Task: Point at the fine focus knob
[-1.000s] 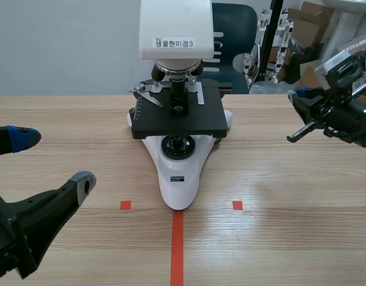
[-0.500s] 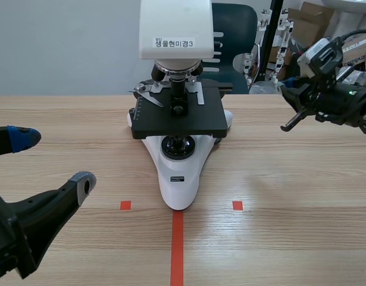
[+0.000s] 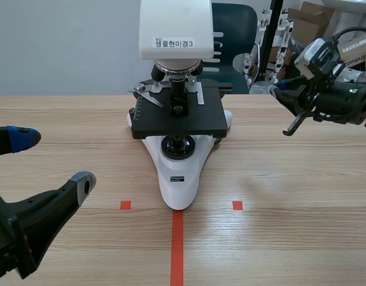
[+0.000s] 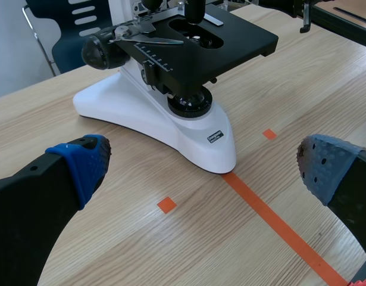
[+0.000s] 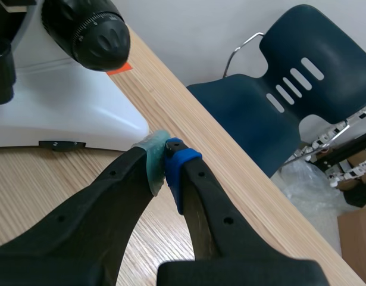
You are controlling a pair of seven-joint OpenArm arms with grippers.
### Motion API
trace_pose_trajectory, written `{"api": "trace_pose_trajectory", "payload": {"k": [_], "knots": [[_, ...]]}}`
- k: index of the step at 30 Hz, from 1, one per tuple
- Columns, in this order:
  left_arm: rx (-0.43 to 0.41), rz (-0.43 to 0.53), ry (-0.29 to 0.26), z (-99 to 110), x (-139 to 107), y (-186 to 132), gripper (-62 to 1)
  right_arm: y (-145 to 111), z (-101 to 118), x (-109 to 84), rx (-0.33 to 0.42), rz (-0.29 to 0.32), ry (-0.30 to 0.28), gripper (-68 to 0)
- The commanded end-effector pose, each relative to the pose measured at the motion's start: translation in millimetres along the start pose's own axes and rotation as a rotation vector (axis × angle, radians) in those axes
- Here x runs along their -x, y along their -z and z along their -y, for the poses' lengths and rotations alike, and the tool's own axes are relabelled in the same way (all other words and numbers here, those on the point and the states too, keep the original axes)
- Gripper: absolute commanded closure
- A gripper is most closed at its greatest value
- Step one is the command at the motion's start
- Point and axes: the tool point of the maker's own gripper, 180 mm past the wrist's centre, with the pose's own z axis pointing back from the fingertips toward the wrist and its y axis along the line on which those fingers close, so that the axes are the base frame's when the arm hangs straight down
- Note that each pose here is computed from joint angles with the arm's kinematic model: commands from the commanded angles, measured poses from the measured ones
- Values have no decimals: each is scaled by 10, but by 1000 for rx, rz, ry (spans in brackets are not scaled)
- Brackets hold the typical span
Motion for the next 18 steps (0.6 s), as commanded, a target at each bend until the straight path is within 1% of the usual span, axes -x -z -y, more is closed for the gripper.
{"api": "trace_pose_trajectory", "payload": {"k": [1, 10, 18], "knots": [[1, 19, -19, 34, -29, 3, -623, -1, 210, -200, 31, 46, -37, -6], [1, 19, -19, 34, -28, 3, -623, -89, 310, -216, 41, 54, -55, -6], [1, 19, -19, 34, -28, 3, -623, -84, 314, -225, 42, 56, -56, -6]]}}
